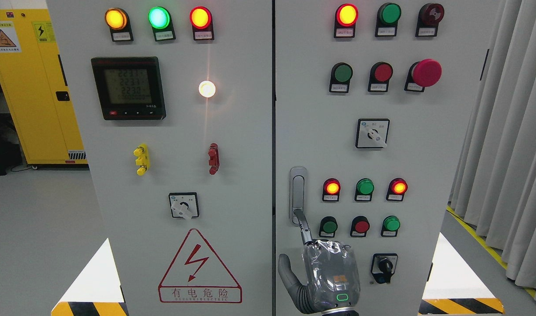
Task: Release door handle
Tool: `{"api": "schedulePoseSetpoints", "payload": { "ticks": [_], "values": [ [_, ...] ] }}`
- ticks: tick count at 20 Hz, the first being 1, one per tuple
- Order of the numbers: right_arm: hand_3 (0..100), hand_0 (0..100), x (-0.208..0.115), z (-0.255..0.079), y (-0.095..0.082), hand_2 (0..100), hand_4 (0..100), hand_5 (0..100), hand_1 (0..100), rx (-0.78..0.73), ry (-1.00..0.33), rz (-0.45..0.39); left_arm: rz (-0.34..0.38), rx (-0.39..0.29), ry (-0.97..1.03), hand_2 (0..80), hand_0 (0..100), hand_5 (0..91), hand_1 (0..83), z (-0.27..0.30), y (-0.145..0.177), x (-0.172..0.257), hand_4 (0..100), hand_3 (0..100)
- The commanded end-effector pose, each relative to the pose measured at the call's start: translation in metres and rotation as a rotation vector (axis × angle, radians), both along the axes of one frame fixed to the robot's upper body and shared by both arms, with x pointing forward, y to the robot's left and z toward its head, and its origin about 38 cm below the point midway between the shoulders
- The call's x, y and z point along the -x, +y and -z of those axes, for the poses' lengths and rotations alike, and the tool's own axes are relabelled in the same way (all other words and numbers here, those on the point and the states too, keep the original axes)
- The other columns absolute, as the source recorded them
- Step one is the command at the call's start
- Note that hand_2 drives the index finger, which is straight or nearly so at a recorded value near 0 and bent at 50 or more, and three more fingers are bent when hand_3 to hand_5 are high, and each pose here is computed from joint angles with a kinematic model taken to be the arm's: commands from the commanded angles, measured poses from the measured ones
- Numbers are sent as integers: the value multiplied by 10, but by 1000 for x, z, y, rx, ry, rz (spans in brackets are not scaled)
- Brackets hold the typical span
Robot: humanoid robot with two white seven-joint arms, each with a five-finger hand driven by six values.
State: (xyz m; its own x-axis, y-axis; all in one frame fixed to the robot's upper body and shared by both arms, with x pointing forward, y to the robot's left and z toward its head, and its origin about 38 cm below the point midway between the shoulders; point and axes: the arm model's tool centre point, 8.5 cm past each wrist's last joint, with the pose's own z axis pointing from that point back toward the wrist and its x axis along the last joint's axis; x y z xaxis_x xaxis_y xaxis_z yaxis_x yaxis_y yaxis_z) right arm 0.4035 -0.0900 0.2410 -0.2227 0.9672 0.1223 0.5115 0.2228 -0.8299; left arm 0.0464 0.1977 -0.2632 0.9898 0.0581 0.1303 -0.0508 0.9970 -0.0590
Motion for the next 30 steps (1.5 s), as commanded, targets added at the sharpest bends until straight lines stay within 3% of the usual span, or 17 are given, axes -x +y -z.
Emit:
{"api": "schedulePoseSetpoints", "payload": {
  "ticks": [1, 30],
  "values": [
    [1000, 577, -2, 3, 0, 20, 1000, 1000, 416, 1, 13, 2, 0, 0, 1, 0, 120, 0, 556, 0, 0, 0, 0, 0],
    [1000, 596, -6, 13, 1, 51, 1000, 1000, 411, 6, 68, -2, 0, 0, 1, 0, 120, 0, 556, 0, 0, 0, 0, 0]
  ]
}}
